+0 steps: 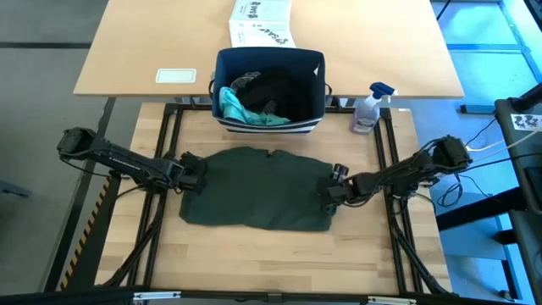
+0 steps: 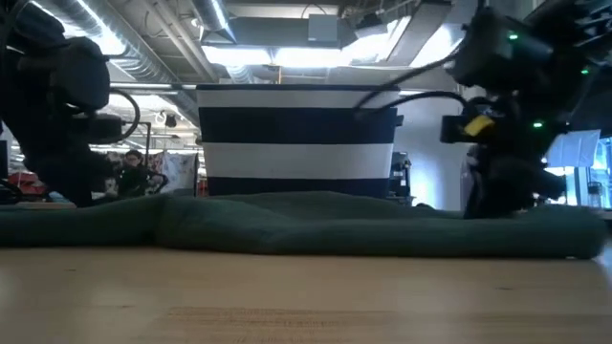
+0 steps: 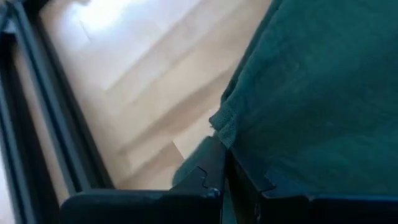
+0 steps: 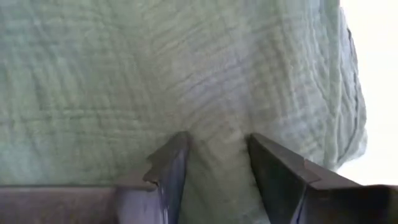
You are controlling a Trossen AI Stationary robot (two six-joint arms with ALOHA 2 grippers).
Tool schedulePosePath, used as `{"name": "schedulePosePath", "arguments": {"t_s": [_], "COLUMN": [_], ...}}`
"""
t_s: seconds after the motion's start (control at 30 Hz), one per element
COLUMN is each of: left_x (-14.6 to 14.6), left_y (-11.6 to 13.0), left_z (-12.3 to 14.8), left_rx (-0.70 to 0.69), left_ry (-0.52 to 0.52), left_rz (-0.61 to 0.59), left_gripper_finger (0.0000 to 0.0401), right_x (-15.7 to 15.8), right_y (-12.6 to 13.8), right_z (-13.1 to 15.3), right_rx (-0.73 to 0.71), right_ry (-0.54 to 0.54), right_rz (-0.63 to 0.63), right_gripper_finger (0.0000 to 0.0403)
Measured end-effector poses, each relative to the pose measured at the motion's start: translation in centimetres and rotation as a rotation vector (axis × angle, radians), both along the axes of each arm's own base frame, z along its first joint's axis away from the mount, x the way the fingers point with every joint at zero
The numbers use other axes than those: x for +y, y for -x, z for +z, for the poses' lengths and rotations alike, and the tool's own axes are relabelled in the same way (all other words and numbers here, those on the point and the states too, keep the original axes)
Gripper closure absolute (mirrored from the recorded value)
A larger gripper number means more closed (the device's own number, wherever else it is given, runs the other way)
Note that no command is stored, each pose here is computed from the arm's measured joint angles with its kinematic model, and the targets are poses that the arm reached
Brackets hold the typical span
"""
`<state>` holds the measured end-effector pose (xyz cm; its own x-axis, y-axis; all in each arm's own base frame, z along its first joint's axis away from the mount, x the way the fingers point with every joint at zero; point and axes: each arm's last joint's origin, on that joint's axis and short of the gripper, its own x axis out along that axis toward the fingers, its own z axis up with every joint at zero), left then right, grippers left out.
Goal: Fold Laundry from Bin
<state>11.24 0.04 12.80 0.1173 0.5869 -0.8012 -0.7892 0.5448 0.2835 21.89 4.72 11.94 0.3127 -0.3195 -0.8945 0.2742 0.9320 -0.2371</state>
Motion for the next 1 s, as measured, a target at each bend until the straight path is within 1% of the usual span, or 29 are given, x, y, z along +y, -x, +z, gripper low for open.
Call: {"name": "schedulePosePath", "arguments": {"t_s": [0.1,0.27,0.37,0.5,0.6,0.7,0.8,0.9,1.0], "left_x": [-0.1,-0.2,-0.2,-0.1,0.0,0.1,0.2,0.3,0.3], "left_y": [0.0,-0.4,-0.7,-0.8,-0.8,-0.8,-1.1,-1.8,-2.9], "left_z": [-0.1,-0.1,0.0,0.0,0.0,0.0,0.1,1.0,2.5], "left_rx": [0.006,-0.028,-0.046,-0.021,-0.018,-0.007,-0.005,-0.022,-0.052], "left_ry": [0.054,0.064,0.035,0.02,0.034,0.062,0.106,0.123,0.102], "left_rz": [-0.003,-0.009,-0.036,-0.084,-0.074,-0.084,-0.1,-0.118,-0.162], "left_gripper_finger": [0.0393,0.0393,0.0393,0.0386,0.0363,0.0329,0.0296,0.0271,0.0258], "right_x": [0.6,0.8,0.8,1.0,1.1,1.2,1.2,1.2,1.1], "right_y": [0.8,1.1,0.6,-0.1,-0.6,-0.8,-0.9,-0.9,-0.9], "right_z": [0.3,1.4,3.1,5.5,6.9,7.3,7.4,7.4,7.4], "right_rx": [0.039,-0.005,-0.102,-0.21,-0.277,-0.297,-0.319,-0.332,-0.34], "right_ry": [0.009,-0.017,-0.01,-0.013,-0.033,-0.045,-0.072,-0.093,-0.1], "right_rz": [0.037,0.064,0.053,0.039,0.019,0.007,-0.041,-0.079,-0.098], "right_gripper_finger": [0.0226,0.0226,0.0226,0.0226,0.0226,0.0226,0.0221,0.0201,0.0175]}}
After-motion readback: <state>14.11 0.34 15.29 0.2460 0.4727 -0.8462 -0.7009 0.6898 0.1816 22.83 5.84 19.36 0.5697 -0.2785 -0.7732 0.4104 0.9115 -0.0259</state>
